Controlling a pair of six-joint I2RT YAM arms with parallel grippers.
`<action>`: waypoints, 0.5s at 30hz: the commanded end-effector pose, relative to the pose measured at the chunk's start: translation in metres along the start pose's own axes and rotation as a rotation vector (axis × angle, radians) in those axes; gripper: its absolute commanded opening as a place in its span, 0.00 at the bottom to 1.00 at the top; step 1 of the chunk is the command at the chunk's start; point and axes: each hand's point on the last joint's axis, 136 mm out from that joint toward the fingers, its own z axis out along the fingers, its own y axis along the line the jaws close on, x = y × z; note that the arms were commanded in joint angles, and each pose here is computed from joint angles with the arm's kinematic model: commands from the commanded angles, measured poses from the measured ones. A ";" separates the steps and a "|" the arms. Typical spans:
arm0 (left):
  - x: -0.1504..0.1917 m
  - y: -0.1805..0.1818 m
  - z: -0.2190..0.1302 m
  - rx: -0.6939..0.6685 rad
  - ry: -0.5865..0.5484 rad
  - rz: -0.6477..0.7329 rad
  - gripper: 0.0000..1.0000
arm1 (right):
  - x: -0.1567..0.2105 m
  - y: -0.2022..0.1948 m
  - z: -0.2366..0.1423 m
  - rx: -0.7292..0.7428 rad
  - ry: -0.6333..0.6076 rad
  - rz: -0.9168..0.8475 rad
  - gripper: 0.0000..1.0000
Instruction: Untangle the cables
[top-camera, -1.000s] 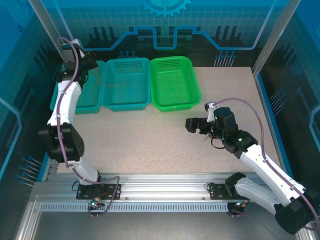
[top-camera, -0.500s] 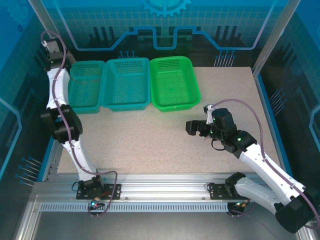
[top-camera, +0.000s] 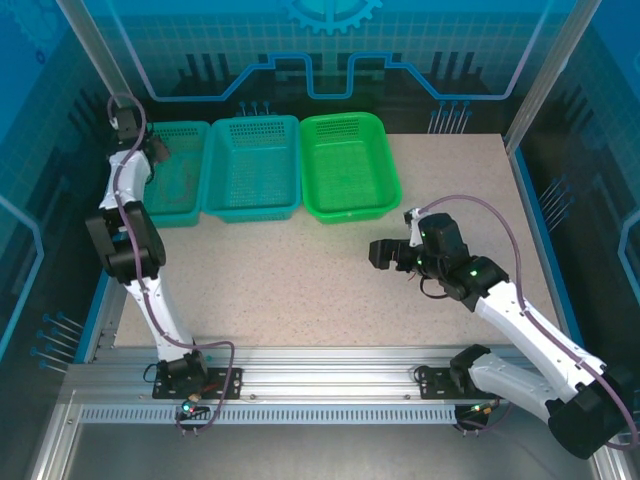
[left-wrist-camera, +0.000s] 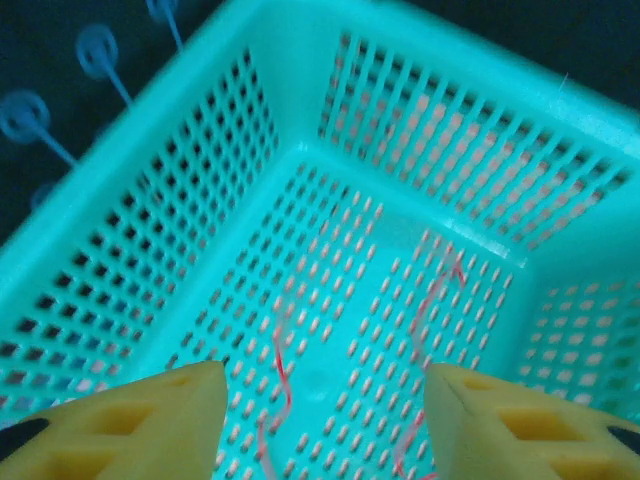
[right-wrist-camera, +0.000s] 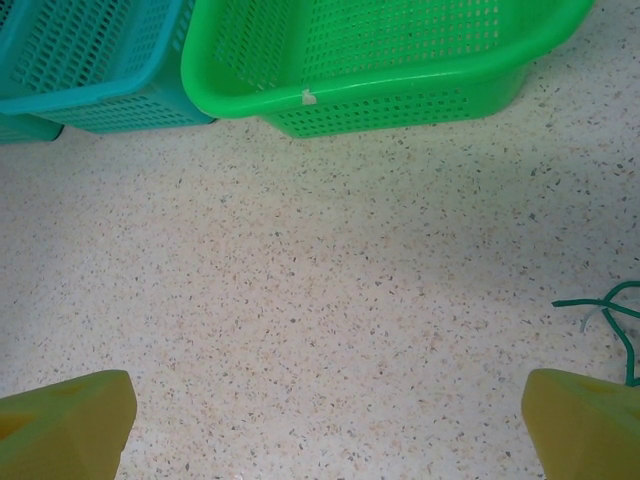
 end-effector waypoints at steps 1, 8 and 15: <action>-0.033 0.001 -0.043 0.041 -0.126 -0.124 0.60 | -0.008 0.005 -0.006 -0.019 -0.010 0.034 1.00; -0.022 -0.014 -0.123 0.276 -0.219 -0.526 0.57 | -0.017 -0.039 -0.003 0.074 -0.039 0.213 1.00; 0.060 -0.138 -0.212 0.665 -0.106 -0.383 0.54 | -0.005 -0.127 0.001 0.245 -0.044 0.493 1.00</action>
